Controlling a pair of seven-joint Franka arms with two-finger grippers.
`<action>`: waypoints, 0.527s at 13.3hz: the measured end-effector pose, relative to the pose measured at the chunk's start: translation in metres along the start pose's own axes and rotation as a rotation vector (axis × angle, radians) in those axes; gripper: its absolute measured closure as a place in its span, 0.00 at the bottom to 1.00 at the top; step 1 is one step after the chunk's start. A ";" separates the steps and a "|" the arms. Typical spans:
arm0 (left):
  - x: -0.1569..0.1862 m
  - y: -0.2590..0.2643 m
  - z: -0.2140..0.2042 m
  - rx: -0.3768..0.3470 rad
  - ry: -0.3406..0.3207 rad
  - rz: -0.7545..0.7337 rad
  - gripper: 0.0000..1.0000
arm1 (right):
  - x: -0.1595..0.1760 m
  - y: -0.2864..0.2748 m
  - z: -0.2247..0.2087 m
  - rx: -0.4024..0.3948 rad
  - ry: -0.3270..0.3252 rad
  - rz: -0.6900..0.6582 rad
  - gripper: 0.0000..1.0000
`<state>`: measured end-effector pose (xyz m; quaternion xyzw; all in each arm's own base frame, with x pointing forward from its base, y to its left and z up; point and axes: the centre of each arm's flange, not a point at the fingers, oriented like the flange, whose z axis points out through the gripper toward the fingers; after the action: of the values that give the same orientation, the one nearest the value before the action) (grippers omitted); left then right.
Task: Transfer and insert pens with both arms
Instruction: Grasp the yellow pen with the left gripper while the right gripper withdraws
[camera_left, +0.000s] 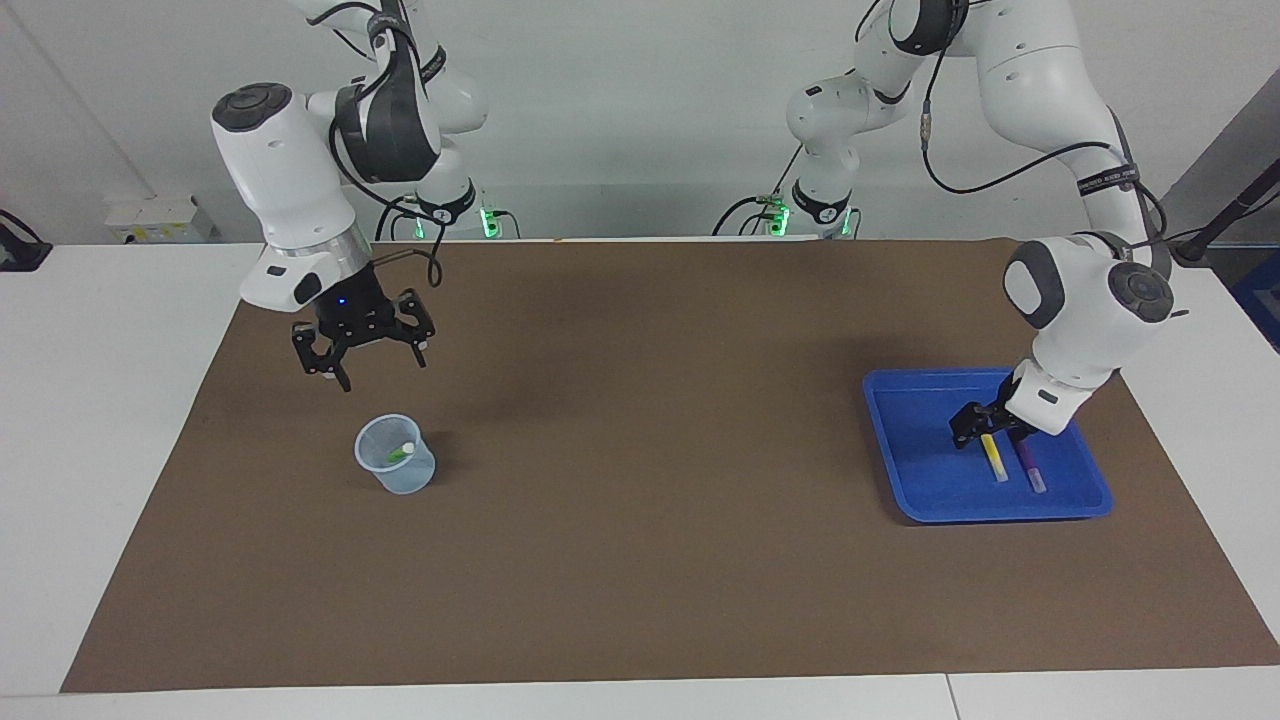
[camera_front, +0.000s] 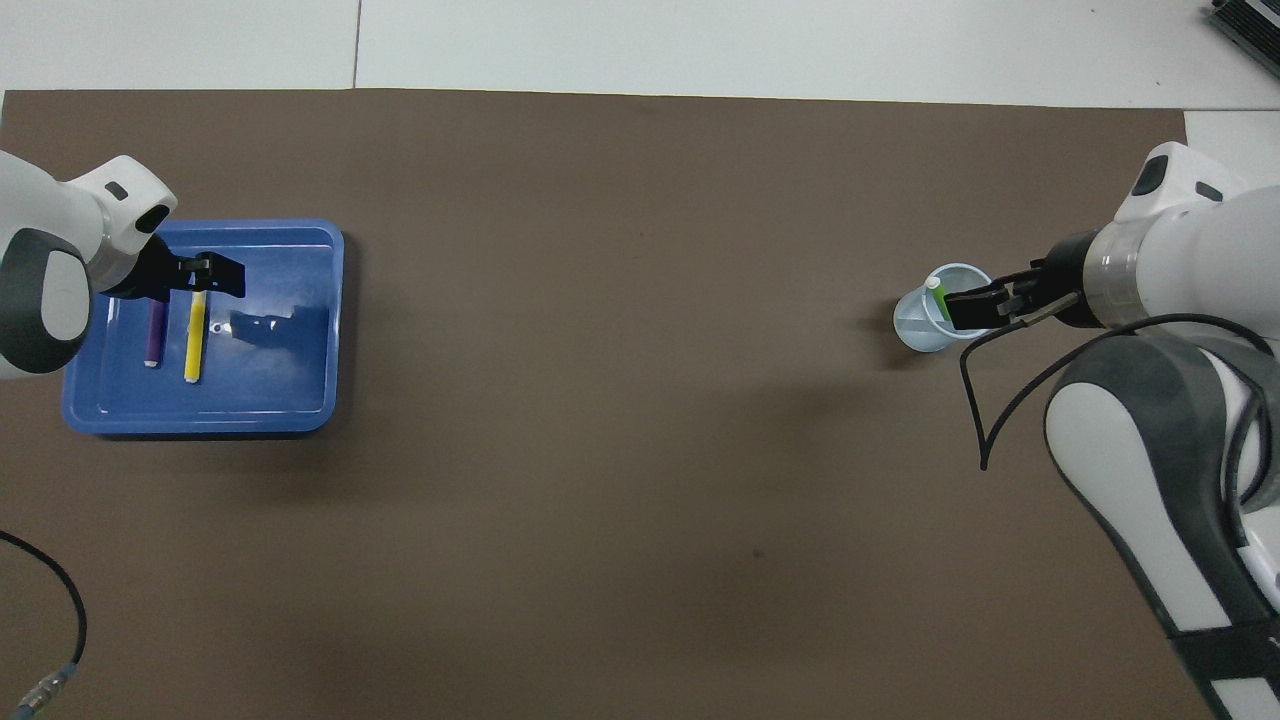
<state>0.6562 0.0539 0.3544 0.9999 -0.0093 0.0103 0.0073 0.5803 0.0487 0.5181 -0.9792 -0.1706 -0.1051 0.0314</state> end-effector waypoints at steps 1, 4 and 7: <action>0.005 -0.004 0.003 -0.001 0.002 0.020 0.05 | 0.002 -0.001 -0.008 0.006 -0.005 0.017 0.00; 0.009 -0.022 0.019 -0.010 -0.013 0.050 0.07 | 0.007 -0.009 -0.027 0.018 -0.019 0.099 0.00; 0.009 -0.027 0.027 -0.014 -0.015 0.102 0.08 | 0.019 -0.047 -0.034 0.067 -0.008 0.192 0.00</action>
<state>0.6658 0.0805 0.3274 0.9981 -0.0603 0.0033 0.0136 0.5747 0.0954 0.5569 -0.9899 -0.0796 -0.0920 0.0732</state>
